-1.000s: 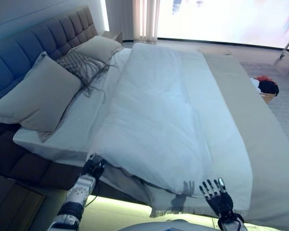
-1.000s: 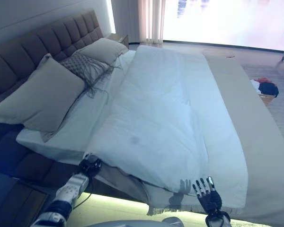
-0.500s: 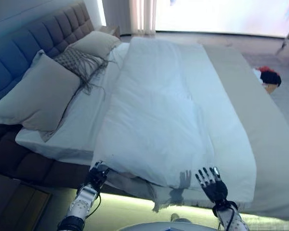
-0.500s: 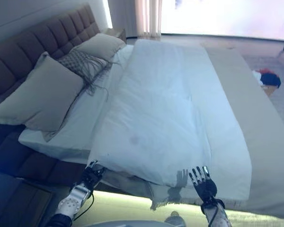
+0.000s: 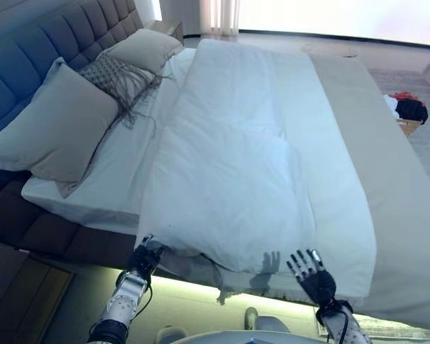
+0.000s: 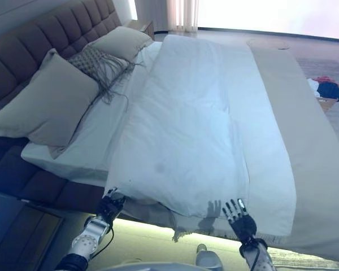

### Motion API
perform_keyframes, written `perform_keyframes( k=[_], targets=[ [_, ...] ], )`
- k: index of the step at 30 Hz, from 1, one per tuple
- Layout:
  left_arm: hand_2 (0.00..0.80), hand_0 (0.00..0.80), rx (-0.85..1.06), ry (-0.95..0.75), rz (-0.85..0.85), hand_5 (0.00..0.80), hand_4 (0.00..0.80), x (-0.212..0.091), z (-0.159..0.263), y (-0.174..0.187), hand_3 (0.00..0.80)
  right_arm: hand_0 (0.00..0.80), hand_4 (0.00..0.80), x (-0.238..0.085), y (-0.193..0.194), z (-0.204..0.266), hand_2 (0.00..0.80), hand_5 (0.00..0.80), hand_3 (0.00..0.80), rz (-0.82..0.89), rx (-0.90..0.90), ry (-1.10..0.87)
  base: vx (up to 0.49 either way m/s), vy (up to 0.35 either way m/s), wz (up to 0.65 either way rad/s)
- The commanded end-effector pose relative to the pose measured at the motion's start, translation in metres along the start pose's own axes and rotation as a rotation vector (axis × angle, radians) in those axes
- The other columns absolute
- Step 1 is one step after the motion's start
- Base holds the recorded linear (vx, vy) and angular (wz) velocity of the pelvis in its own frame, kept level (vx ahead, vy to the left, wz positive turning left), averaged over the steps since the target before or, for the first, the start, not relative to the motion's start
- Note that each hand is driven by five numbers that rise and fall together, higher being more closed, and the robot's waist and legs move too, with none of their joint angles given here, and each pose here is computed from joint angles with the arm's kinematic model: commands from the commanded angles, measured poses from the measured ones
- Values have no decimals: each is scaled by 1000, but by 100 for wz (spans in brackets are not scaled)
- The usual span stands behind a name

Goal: Make the bed neatly

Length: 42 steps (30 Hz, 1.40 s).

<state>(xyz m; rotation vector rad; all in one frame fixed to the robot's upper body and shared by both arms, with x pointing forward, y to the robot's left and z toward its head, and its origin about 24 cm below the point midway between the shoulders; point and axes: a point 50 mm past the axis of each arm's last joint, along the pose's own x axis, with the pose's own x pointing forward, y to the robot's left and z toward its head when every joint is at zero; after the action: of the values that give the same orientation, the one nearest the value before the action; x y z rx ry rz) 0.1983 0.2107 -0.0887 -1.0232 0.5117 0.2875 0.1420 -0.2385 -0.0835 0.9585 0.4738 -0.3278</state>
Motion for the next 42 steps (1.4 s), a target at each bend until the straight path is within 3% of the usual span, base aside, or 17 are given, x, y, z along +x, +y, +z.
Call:
perform_keyframes(
  k=[1,7,12,16,22,26,33,37,40,42],
  targets=[
    [800,800,15,-82,-139,800,800,5,15,-25,800,0,0,-3,11,3,0,0,0,89,32,-17,63,534,-1],
    [800,800,-1,-81,-150,800,800,2,15,-26,800,0,0,10,28,-8,0,0,0,171,28,51,115,627,-3],
    [800,800,46,-47,-146,800,800,1,20,-23,800,0,0,13,43,-19,0,0,0,223,127,51,75,397,-18],
    [800,800,56,-95,-94,800,800,1,43,-20,800,0,0,17,56,-23,0,0,0,265,119,100,-64,274,-33],
    [800,800,106,-142,104,800,800,-3,76,18,800,0,0,6,36,-27,0,0,0,241,86,140,25,51,-18],
    [800,800,110,-211,183,800,800,-12,129,32,800,0,0,8,34,-14,0,0,0,217,24,148,55,28,32],
    [800,800,-2,-420,214,800,800,-32,183,37,800,0,0,9,28,3,0,0,0,186,36,54,55,67,27],
    [800,800,-103,-474,190,800,800,-37,183,43,800,0,0,9,27,1,0,0,0,182,35,55,63,57,-4],
    [800,800,-345,-539,196,800,800,-44,177,56,800,0,0,5,19,-3,0,0,0,170,24,77,77,45,-1],
    [800,800,-392,-563,226,800,800,-47,174,63,800,0,0,3,17,-5,0,0,0,171,20,87,63,39,0]
  ],
)
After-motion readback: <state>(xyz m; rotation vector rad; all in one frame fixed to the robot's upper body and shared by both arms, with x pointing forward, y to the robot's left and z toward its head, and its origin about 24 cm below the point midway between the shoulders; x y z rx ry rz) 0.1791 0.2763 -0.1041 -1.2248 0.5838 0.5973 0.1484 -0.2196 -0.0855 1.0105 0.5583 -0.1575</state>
